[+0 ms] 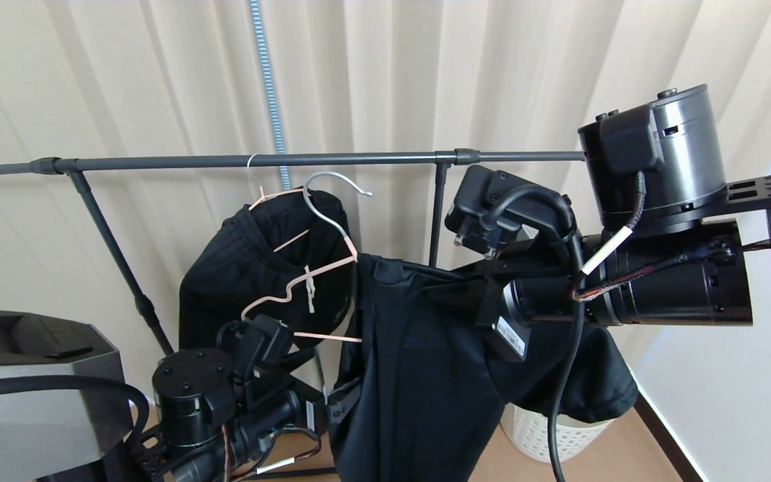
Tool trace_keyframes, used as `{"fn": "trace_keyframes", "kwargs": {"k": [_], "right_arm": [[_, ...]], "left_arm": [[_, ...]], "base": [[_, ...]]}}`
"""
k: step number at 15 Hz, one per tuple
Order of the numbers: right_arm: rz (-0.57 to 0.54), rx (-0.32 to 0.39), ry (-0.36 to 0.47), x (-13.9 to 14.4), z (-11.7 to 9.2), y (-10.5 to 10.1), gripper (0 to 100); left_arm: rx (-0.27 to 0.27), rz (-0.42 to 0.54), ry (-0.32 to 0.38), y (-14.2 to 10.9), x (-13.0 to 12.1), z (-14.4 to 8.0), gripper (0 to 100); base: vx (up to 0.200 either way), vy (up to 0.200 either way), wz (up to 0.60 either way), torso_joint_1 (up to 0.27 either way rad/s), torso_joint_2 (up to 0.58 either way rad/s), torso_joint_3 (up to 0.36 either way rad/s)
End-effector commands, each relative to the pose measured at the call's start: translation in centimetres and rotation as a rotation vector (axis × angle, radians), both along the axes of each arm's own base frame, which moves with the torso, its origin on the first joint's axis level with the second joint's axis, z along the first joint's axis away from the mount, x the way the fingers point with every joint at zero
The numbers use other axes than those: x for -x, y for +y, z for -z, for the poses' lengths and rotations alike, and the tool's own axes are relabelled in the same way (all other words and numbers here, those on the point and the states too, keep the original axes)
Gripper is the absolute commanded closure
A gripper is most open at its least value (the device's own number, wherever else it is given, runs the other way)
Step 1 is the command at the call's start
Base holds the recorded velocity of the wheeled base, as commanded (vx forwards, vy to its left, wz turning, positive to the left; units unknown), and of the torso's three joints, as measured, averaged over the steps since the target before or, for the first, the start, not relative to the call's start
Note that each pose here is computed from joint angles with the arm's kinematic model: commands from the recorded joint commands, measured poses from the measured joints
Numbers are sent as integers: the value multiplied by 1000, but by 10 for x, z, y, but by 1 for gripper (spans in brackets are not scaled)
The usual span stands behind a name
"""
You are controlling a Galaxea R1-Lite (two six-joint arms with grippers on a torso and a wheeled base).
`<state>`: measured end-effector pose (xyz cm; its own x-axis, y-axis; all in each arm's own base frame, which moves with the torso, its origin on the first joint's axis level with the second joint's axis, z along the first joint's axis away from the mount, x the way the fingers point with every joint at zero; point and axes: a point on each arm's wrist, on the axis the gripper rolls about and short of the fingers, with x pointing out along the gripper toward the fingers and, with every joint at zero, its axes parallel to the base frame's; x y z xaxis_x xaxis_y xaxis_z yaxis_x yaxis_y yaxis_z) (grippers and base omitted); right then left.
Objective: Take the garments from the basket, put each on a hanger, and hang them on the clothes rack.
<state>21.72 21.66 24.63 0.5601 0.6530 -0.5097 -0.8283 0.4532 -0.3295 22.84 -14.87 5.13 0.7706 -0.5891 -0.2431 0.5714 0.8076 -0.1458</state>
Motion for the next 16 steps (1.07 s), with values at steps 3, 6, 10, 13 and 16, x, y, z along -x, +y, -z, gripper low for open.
{"fn": "trace_keyframes", "kwargs": {"k": [3, 6, 10, 13, 16], "right_arm": [[-33, -14, 13, 2, 0, -1, 100], [-26, -21, 18, 2, -1, 0, 100], [61, -54, 57, -8, -1, -10, 100], [146, -49, 76, -27, 6, -31, 100], [145, -68, 97, -34, 20, -41, 100]], "left_arm": [[-3, -2, 7, -4, -4, 5, 0], [-3, -3, 6, -4, -4, 5, 100], [2, 15, -3, -4, 3, -1, 100], [17, -3, -28, 1, 1, -9, 100], [31, -50, -51, 12, -9, -14, 100]], "base": [[0, 0, 0, 0, 0, 0], [0, 0, 0, 0, 0, 0], [0, 0, 0, 0, 0, 0], [0, 0, 0, 0, 0, 0], [0, 0, 0, 0, 0, 0]]}}
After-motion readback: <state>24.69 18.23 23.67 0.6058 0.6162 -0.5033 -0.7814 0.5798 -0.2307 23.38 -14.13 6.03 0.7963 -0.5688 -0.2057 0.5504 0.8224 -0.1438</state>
